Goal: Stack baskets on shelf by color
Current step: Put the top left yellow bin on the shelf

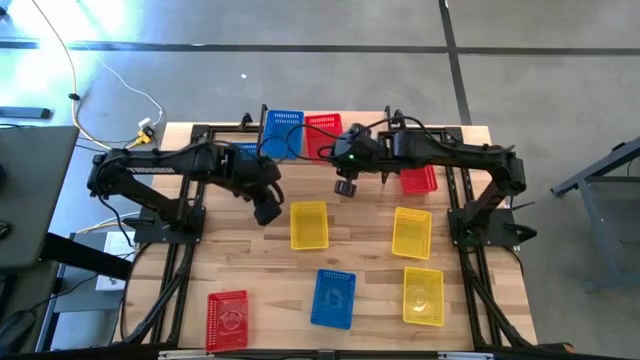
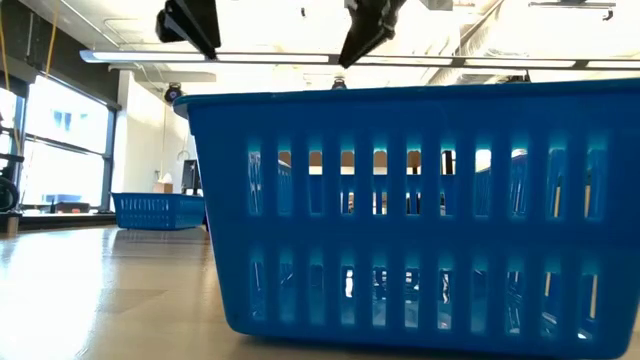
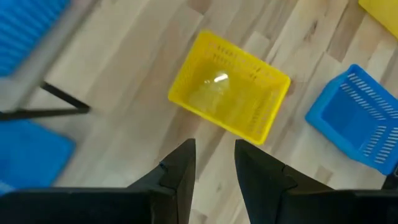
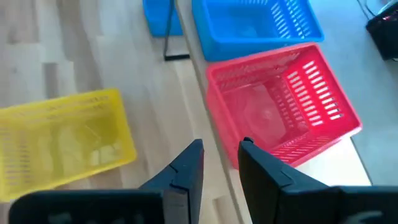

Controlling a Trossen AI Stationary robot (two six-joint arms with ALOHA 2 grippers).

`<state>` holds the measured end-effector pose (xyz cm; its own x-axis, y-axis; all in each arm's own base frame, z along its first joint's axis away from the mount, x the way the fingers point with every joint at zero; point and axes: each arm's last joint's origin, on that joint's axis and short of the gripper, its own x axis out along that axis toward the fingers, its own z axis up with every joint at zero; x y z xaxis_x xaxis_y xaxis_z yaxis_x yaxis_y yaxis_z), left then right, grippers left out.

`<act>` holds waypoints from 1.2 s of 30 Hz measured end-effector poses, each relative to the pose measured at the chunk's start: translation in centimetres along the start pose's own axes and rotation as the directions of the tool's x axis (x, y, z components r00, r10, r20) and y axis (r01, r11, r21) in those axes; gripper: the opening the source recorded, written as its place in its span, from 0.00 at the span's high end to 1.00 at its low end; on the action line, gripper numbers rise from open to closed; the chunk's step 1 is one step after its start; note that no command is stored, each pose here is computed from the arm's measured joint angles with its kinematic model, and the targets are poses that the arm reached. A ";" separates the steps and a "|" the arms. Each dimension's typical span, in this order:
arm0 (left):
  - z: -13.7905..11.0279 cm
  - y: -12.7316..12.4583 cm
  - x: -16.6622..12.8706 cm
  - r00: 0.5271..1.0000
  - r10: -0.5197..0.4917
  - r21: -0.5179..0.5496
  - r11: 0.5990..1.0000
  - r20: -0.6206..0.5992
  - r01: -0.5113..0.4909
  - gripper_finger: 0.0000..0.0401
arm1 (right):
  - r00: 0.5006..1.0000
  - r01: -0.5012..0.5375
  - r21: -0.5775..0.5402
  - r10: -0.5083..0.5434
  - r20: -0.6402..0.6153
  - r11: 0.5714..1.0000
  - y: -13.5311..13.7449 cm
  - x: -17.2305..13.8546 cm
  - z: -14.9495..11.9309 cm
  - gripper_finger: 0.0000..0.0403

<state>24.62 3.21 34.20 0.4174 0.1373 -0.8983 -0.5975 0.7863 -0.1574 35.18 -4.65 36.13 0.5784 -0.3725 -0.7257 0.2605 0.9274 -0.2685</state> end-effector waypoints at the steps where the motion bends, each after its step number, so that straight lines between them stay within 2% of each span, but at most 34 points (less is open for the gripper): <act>1: -0.2 -0.2 0.4 1.000 -0.003 -0.015 1.000 -0.004 0.003 0.75 | 1.000 -0.013 0.000 0.013 0.008 1.000 0.1 -0.3 0.0 0.78; 6: -1.5 -0.6 2.7 1.000 -0.002 -0.128 0.992 -0.031 -0.002 0.75 | 0.996 -0.085 -0.029 0.085 0.028 0.996 0.5 -1.7 -0.1 0.78; 11: -2.3 -0.5 4.9 0.999 -0.002 -0.308 0.951 -0.035 -0.009 0.75 | 0.994 -0.110 -0.092 0.112 0.016 0.990 0.8 -2.4 -0.4 0.78; 16: -2.9 -0.3 7.3 1.000 -0.011 -0.390 0.921 -0.020 0.002 0.75 | 0.992 -0.125 -0.134 0.126 -0.001 0.983 1.4 -2.8 -0.6 0.78; 22: -3.2 -0.7 9.8 0.999 -0.040 -0.455 0.889 0.010 0.040 0.75 | 0.989 -0.146 -0.162 0.148 0.003 0.976 2.5 -3.3 -0.6 0.78; 26: -3.5 -0.7 11.5 0.999 -0.026 -0.488 0.873 -0.020 0.013 0.75 | 0.987 -0.155 -0.174 0.158 0.004 0.972 3.0 -3.5 -0.6 0.78; 31: -3.6 -1.0 13.5 0.997 -0.005 -0.489 0.872 -0.072 -0.031 0.75 | 0.986 -0.163 -0.181 0.165 -0.002 0.970 3.3 -3.6 -0.7 0.78; 36: -3.4 -1.2 15.1 0.996 -0.020 -0.491 0.871 -0.091 -0.027 0.75 | 0.986 -0.162 -0.181 0.165 0.000 0.970 3.4 -3.7 -0.7 0.78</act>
<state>29.30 2.24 19.44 0.3652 0.0657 -0.9286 -0.8679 0.3849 -0.3141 33.40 -0.09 37.40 0.6130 -0.2148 -0.7603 0.0191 0.9661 -0.2576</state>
